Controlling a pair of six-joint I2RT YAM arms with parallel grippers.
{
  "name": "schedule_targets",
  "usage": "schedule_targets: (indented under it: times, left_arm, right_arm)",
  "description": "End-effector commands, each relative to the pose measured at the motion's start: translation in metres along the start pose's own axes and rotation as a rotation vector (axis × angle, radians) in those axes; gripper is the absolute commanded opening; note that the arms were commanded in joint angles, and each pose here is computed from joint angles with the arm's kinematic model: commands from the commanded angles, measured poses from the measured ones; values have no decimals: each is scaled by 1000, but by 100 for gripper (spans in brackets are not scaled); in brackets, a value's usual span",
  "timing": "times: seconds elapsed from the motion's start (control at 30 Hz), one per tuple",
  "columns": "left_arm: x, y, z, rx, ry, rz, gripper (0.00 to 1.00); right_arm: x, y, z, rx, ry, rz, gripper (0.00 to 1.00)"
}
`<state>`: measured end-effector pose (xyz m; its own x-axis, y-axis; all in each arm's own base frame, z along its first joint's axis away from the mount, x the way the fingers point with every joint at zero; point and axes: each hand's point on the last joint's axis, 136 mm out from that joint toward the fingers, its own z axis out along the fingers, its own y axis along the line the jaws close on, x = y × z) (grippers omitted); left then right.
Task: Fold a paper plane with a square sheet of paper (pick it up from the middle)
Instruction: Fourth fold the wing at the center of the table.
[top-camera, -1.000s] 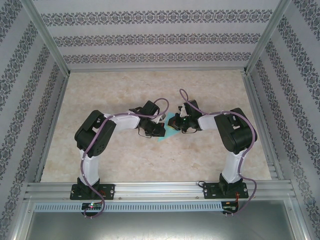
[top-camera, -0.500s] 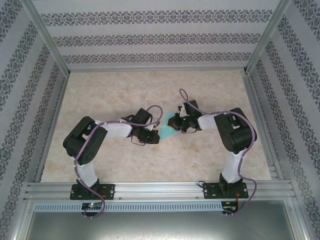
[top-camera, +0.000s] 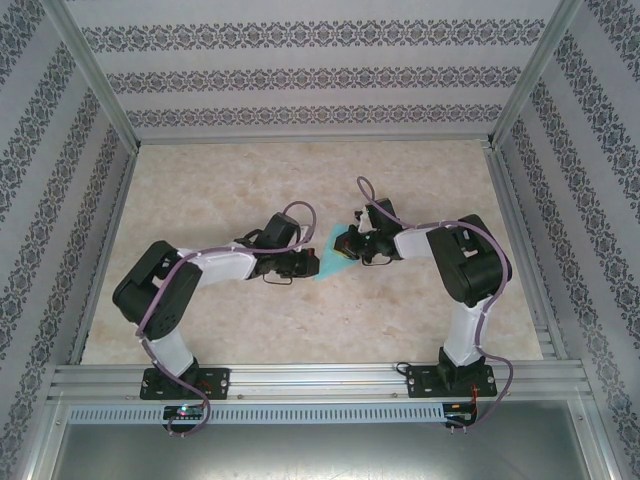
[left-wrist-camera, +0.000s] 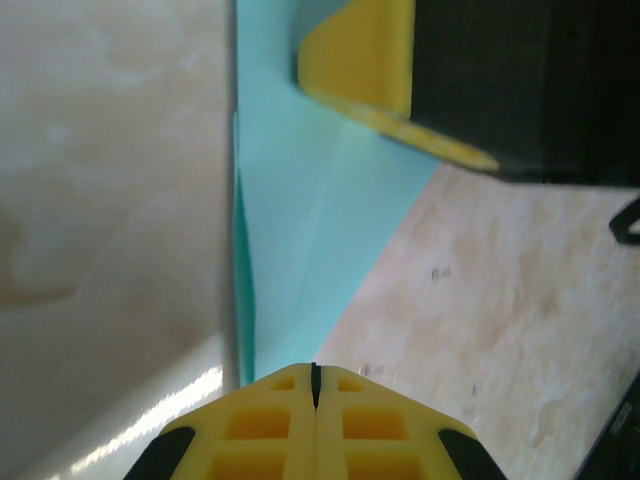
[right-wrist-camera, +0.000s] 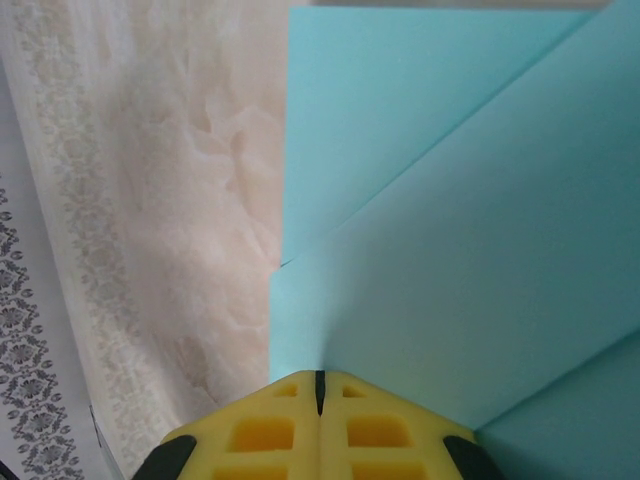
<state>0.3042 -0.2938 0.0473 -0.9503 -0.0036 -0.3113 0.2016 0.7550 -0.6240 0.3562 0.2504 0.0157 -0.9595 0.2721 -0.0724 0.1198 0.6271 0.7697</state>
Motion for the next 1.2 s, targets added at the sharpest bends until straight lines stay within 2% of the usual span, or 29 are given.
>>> schedule_targets:
  times: [0.0, 0.27, 0.43, 0.5, 0.77, 0.93, 1.17]
  left_arm:
    - [-13, 1, 14, -12, -32, -22, 0]
    - [6, 20, 23, -76, 57, -19, 0]
    - [23, 34, 24, -117, 117, -26, 0]
    - [26, 38, 25, -131, 124, -28, 0]
    - [26, 41, 24, -118, 112, -52, 0]
    - [27, 42, 23, -117, 111, -60, 0]
    - [35, 49, 21, -145, 144, -78, 0]
  right_arm:
    - [12, -48, 15, 166, 7, 68, 3]
    - [6, -24, 7, 118, -12, -5, 4]
    - [4, 34, -11, -49, -49, -176, 7]
    - [10, 40, -11, -33, -27, -201, 7]
    - [34, 21, 1, 40, 2, -156, 7]
    - [48, 16, 11, 51, 61, -177, 7]
    - [38, -4, 17, 140, 75, -169, 7]
